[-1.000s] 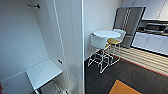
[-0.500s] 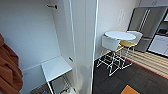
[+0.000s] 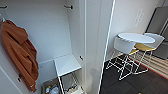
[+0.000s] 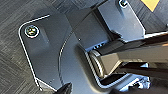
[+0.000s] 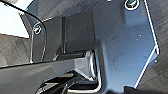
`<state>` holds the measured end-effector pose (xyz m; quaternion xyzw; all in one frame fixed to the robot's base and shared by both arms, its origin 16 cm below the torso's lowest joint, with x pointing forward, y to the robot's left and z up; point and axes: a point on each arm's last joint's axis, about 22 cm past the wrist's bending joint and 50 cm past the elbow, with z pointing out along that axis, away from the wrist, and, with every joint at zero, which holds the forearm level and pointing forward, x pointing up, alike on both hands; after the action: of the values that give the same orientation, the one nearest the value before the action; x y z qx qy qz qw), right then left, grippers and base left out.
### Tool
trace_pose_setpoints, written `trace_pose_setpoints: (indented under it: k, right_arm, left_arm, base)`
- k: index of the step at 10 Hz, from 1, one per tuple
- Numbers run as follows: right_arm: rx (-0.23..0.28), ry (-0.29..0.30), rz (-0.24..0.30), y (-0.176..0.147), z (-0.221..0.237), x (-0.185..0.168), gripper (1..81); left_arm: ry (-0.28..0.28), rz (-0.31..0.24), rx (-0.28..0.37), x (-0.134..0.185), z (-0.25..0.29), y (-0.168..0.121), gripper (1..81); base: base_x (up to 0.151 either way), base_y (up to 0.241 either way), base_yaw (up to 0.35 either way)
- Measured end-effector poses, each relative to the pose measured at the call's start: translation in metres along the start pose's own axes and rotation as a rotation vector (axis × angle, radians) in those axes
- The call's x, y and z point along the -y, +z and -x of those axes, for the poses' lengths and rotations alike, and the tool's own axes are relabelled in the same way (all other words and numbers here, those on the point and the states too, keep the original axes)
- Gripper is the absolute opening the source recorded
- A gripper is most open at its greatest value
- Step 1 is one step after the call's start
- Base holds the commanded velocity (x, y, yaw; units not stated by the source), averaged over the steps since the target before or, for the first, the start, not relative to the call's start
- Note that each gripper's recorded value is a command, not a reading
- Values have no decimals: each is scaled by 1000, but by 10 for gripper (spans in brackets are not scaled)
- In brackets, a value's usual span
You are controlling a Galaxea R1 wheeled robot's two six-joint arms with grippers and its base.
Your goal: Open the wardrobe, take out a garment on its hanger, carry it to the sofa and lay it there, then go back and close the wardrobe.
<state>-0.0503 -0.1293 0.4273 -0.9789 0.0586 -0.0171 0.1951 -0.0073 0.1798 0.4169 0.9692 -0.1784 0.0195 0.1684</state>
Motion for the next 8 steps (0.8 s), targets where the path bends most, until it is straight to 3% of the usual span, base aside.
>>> trace_pose_setpoints:
  k: [8]
  right_arm:
    - [-1,0,2,0,-1,-1,811]
  left_arm:
    - [-1,3,1,-2,0,1,811]
  base:
    - [0,0,282]
